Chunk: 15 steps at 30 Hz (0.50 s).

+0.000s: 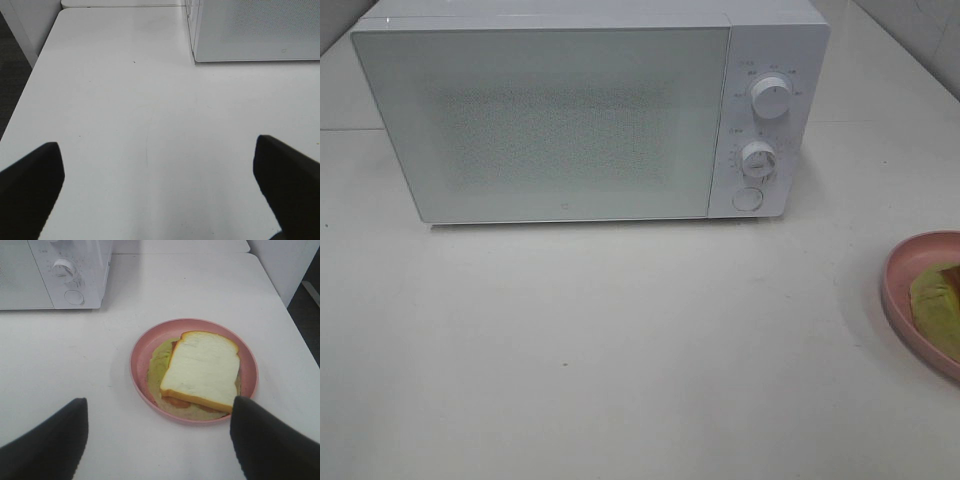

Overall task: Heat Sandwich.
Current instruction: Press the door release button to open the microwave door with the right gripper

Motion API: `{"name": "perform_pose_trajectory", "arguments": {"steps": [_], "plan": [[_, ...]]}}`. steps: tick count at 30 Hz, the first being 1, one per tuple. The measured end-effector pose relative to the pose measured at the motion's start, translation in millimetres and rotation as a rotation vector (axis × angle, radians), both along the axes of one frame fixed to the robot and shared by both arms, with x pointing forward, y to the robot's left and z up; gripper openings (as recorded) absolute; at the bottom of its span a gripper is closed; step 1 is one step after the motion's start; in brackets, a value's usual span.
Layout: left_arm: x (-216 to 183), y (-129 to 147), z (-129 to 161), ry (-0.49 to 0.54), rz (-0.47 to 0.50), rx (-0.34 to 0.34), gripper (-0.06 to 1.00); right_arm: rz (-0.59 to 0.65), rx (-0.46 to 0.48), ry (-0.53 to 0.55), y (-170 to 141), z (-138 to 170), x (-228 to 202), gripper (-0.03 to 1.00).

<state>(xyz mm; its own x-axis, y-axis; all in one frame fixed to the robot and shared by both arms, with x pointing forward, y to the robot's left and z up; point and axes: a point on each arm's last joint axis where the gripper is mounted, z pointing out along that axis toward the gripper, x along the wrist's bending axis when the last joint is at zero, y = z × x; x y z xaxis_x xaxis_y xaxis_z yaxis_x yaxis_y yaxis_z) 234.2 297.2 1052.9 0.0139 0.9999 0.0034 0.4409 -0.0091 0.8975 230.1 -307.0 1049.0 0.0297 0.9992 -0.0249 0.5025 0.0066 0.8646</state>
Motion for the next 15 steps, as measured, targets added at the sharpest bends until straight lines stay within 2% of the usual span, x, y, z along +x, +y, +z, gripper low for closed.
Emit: {"name": "perform_pose_trajectory", "arguments": {"steps": [15], "plan": [[0.0,0.0,0.0,0.0,0.0,0.0,0.97,0.0,0.0,0.0,0.0,0.0,0.0,0.75]]}}
